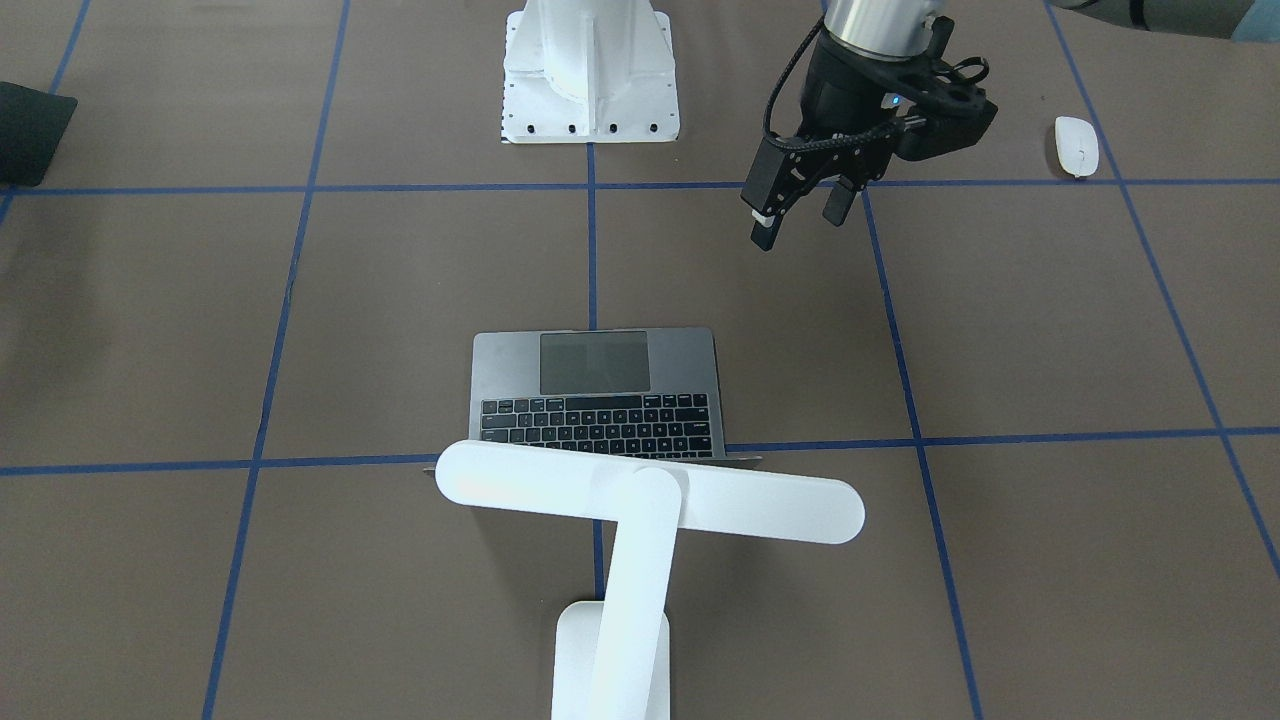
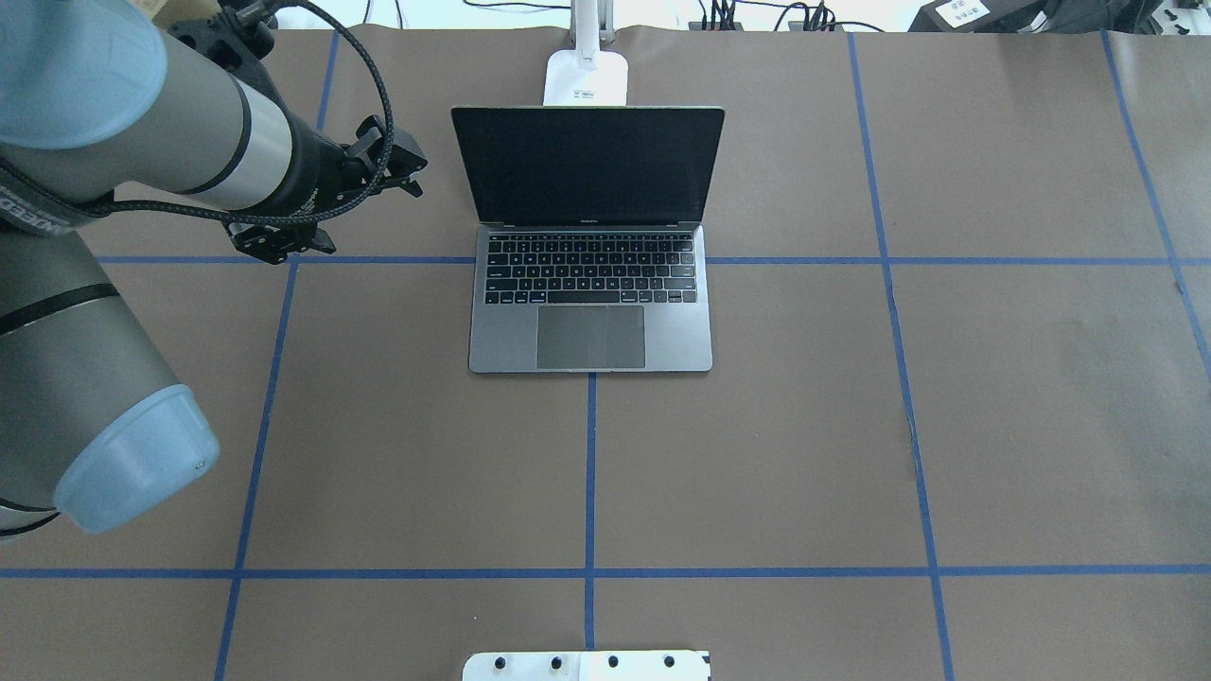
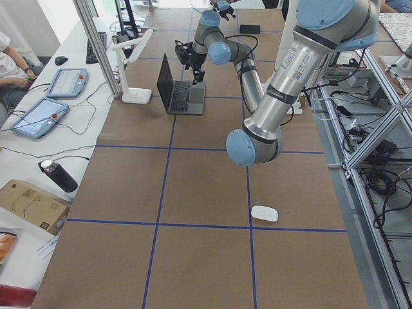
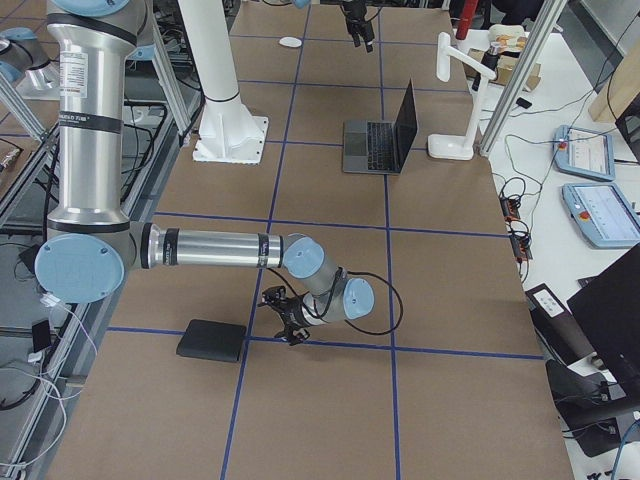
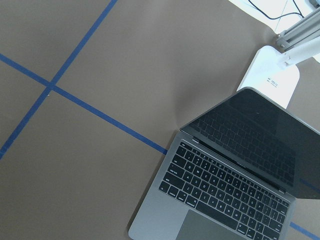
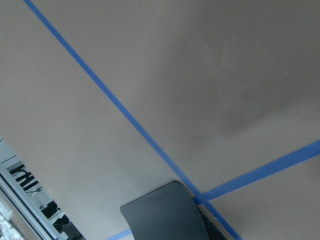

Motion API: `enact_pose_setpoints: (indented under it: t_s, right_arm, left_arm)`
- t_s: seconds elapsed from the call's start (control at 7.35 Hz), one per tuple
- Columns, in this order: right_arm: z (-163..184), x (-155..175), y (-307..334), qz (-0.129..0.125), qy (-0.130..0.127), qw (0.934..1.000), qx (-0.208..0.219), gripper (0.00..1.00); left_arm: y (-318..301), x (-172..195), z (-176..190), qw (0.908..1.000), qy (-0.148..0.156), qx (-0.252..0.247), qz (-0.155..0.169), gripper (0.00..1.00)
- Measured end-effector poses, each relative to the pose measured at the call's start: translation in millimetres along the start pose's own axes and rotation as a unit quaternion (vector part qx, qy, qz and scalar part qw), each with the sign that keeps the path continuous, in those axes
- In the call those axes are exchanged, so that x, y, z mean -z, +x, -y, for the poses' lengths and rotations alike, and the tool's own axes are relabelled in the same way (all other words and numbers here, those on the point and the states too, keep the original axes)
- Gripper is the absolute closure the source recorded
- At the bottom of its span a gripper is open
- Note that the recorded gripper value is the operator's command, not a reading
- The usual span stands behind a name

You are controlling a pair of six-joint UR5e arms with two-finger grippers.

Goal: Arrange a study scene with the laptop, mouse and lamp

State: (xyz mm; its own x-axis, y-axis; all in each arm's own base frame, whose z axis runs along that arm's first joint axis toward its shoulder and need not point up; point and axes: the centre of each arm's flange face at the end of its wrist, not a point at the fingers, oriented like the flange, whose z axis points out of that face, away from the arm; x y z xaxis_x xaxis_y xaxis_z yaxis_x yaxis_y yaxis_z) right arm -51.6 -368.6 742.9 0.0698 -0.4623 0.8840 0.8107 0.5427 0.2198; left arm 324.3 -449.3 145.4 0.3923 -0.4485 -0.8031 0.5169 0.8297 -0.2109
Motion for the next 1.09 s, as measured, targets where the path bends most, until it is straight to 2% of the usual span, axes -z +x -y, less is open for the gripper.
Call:
enact_pose_setpoints:
  t_s: [0.27, 0.54, 1.09]
  right_arm:
    - [-11.0, -15.7, 15.1, 0.028, 0.007, 0.9996, -0.004, 0.04]
    - [-15.6, -25.1, 20.7, 0.039, 0.013, 0.9991, 0.001, 0.05]
    - [-30.4, -55.7, 40.6, 0.056, 0.004, 0.9984, 0.0, 0.05]
  left_arm:
    - [0.4, -2.9, -2.8, 0.9999, 0.011, 0.0, 0.0, 0.01]
    - [1.9, -2.9, -3.9, 0.9999, 0.016, 0.0, -0.001, 0.01]
    - [7.5, 1.5, -7.0, 0.9998, 0.017, -0.001, -0.008, 0.01]
